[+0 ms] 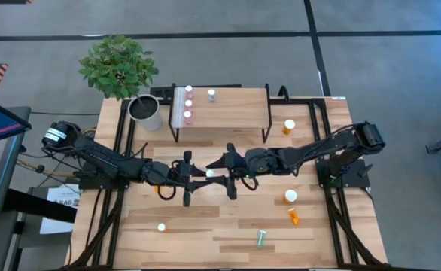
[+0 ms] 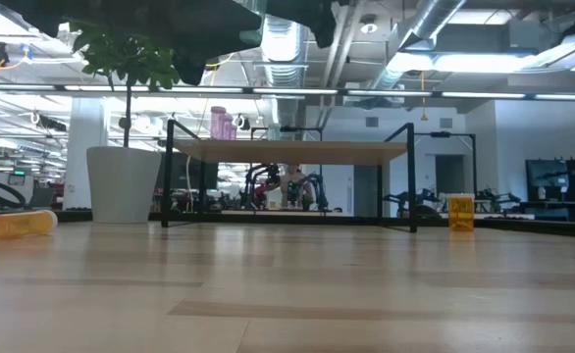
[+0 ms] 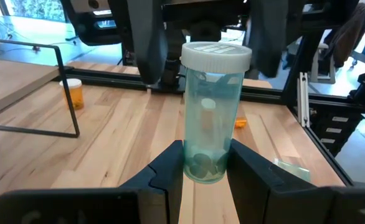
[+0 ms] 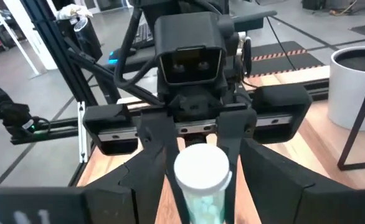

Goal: Pick and place medicine bottles onto shelf by color
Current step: Put the top blue pill bottle on the shelf aligned with the other blue pill bottle on the shelf

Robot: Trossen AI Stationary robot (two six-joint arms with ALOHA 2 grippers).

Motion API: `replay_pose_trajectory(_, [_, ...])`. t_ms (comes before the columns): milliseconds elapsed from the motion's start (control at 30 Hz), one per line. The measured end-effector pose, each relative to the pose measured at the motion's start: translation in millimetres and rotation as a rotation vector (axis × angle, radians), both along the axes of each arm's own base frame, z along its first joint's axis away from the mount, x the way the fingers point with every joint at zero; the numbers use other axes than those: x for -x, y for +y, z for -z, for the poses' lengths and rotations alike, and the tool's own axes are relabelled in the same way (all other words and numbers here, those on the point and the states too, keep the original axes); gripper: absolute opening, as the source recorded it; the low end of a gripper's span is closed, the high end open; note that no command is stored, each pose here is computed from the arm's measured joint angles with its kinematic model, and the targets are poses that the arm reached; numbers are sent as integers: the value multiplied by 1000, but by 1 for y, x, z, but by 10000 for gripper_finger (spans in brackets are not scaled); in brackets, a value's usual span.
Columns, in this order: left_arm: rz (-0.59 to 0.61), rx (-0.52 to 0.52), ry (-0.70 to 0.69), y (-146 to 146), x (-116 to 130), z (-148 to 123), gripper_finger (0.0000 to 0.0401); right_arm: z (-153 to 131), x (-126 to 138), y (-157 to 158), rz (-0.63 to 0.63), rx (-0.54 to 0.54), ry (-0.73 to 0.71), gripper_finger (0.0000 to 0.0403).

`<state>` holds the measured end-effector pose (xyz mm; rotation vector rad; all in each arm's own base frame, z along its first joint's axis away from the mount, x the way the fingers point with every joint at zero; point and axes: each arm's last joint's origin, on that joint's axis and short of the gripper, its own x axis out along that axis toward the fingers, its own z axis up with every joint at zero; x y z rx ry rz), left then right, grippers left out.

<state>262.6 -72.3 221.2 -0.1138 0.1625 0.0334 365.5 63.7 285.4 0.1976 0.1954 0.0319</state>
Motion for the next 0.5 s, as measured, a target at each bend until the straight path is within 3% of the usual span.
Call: replay_pose_trajectory(500, [-1, 8, 0, 0, 0, 0, 92, 0, 0, 0, 1, 1, 1, 154])
